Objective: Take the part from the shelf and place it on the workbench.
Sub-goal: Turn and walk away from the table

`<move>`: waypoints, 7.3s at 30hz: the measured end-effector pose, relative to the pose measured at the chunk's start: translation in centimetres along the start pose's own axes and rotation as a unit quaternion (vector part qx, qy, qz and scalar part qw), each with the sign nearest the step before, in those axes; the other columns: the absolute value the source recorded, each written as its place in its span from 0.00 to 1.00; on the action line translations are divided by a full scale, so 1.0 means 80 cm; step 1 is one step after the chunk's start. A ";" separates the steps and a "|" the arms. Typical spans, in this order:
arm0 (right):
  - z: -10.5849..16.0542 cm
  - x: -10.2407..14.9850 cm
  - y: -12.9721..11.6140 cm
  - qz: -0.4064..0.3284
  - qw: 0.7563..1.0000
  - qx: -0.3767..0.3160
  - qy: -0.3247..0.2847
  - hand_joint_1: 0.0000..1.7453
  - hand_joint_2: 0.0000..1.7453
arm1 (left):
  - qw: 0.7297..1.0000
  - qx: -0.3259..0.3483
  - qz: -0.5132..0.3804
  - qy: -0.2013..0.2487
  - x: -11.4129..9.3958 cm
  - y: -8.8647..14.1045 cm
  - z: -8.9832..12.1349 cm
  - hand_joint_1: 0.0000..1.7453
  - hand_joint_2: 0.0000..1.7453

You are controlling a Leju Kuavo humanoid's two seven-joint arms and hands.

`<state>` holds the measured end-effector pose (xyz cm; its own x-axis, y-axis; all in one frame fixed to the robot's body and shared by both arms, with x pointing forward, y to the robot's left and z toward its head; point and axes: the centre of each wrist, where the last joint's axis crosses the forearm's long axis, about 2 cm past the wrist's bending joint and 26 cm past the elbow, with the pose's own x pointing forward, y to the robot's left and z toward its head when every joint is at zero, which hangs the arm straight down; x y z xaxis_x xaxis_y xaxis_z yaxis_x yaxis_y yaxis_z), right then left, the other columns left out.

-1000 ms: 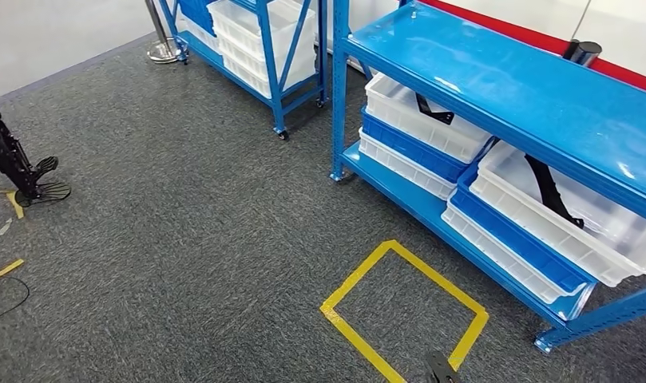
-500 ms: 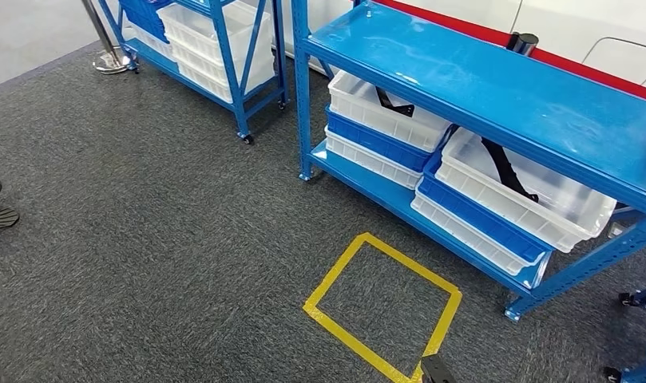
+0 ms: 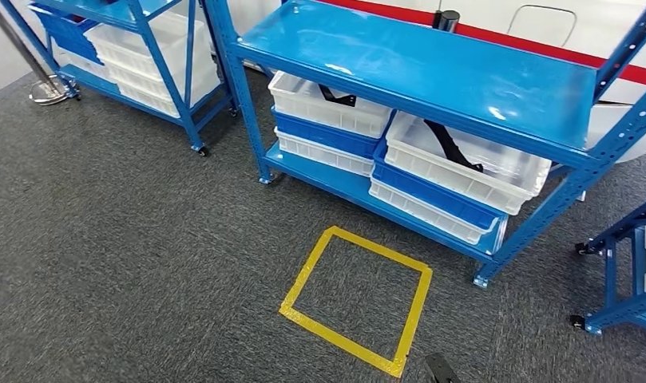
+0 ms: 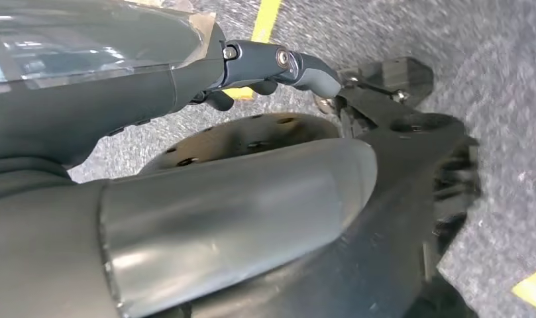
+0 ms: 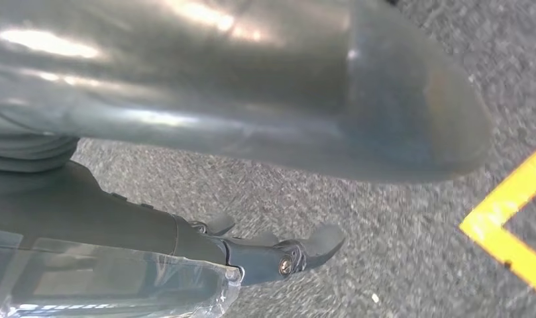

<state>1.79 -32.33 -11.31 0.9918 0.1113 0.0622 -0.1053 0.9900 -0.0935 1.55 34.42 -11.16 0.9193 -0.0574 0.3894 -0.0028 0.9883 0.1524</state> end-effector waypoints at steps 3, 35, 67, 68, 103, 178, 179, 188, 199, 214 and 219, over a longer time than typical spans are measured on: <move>0.000 -0.001 0.000 0.000 1.000 0.000 0.001 0.00 0.00 | 1.000 -0.001 0.000 0.003 -0.004 -0.001 0.001 0.00 0.00; 0.000 0.001 -0.001 0.025 1.000 -0.006 -0.005 0.00 0.00 | 1.000 0.007 -0.011 -0.006 -0.001 -0.003 0.000 0.00 0.00; 0.000 -0.001 0.002 0.033 0.999 -0.006 -0.004 0.00 0.00 | 1.000 0.015 -0.012 -0.002 -0.005 -0.004 0.002 0.00 0.00; 0.000 -0.001 0.002 0.034 0.999 -0.006 -0.003 0.00 0.00 | 1.000 0.015 -0.012 -0.002 -0.005 -0.005 0.002 0.00 0.00; 0.000 0.000 -0.001 0.040 0.999 -0.007 0.002 0.00 0.00 | 1.000 0.015 -0.010 -0.003 -0.003 -0.009 0.002 0.00 0.00; 0.000 0.000 -0.003 0.037 0.999 -0.003 0.006 0.00 0.00 | 0.999 0.029 -0.032 -0.008 0.007 -0.020 -0.001 0.00 0.00; 0.000 0.001 -0.003 0.037 0.999 -0.003 0.005 0.00 0.00 | 0.999 0.029 -0.032 -0.009 0.008 -0.021 -0.001 0.00 0.00; 0.000 0.002 -0.003 0.037 0.999 -0.003 0.004 0.00 0.00 | 0.999 0.028 -0.034 -0.011 0.011 -0.022 -0.002 0.00 0.00; 0.000 -0.001 -0.001 0.041 0.999 -0.002 0.003 0.00 0.00 | 0.999 0.031 -0.034 -0.008 0.012 -0.023 -0.002 0.00 0.00; 0.000 0.003 0.000 0.046 0.999 -0.006 -0.001 0.00 0.25 | 0.999 0.030 -0.030 0.009 0.012 -0.027 -0.002 0.00 1.00; 0.000 0.003 0.001 0.046 0.999 -0.005 -0.003 0.00 1.00 | 0.999 0.027 -0.028 0.010 0.011 -0.029 -0.001 0.00 1.00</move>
<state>2.01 -32.20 -11.31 0.9775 0.2022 0.0594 -0.1950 0.9747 -0.1089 2.43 32.13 -11.24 0.9263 -0.1084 0.3608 0.0278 0.9748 0.2215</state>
